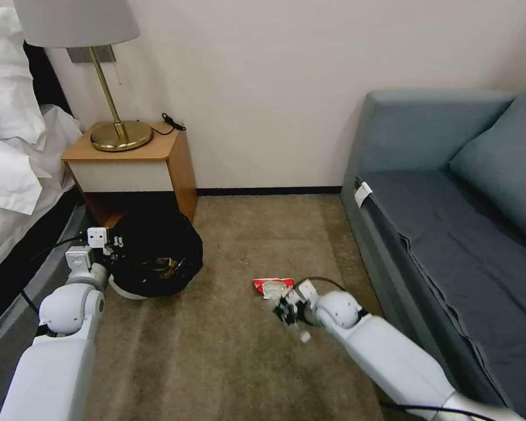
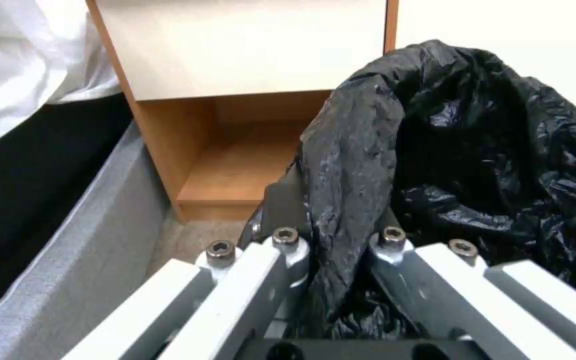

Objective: Pick up the trash bin, then pick up the garbage on the floor and place it into the trash bin.

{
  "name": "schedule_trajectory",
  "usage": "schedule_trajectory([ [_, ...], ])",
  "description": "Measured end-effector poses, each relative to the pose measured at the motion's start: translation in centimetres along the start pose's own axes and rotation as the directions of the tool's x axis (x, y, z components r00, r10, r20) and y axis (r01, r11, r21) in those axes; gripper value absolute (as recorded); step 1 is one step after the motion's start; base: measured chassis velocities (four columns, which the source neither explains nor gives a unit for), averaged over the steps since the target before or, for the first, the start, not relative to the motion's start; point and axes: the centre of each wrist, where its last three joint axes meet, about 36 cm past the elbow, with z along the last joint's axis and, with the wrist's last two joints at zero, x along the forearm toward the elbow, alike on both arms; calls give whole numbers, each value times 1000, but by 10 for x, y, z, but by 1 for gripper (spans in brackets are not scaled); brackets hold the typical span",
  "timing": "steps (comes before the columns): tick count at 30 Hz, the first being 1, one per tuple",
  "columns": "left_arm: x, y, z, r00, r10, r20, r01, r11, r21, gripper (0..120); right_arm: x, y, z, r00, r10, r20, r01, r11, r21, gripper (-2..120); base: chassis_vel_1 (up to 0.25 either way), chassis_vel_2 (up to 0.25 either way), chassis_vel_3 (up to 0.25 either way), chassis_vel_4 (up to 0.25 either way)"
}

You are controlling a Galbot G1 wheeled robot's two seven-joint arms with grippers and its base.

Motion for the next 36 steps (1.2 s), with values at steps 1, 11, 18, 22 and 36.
schedule_trajectory([
  [1, 0, 0, 0, 1000, 0, 0, 0, 1000, 0, 4, 5, -1, -17, 999, -10, 37, 10, 1000, -5, 17, 0, 0, 0, 0],
  [11, -1, -13, 0, 1000, 27, 2, -27, 999, -21, 4, 31, 45, -145, 947, -195, 257, 195, 980, 26, 17, 0, 0, 0, 0],
  [18, -1, -23, -2, 999, 41, 1, -41, 999, -13, 4, 40, 69, -198, 901, -277, 333, 244, 960, 136, 17, 0, 0, 0, 0],
  [22, 1, -27, -4, 999, 44, 7, -44, 999, -7, 4, 32, 78, -225, 888, -289, 357, 249, 956, 155, 17, 0, 0, 0, 0],
  [36, 7, -37, -8, 999, 51, 16, -51, 998, 25, 4, -13, 101, -230, 896, -267, 355, 221, 961, 166, 17, 0, 0, 0, 0],
])
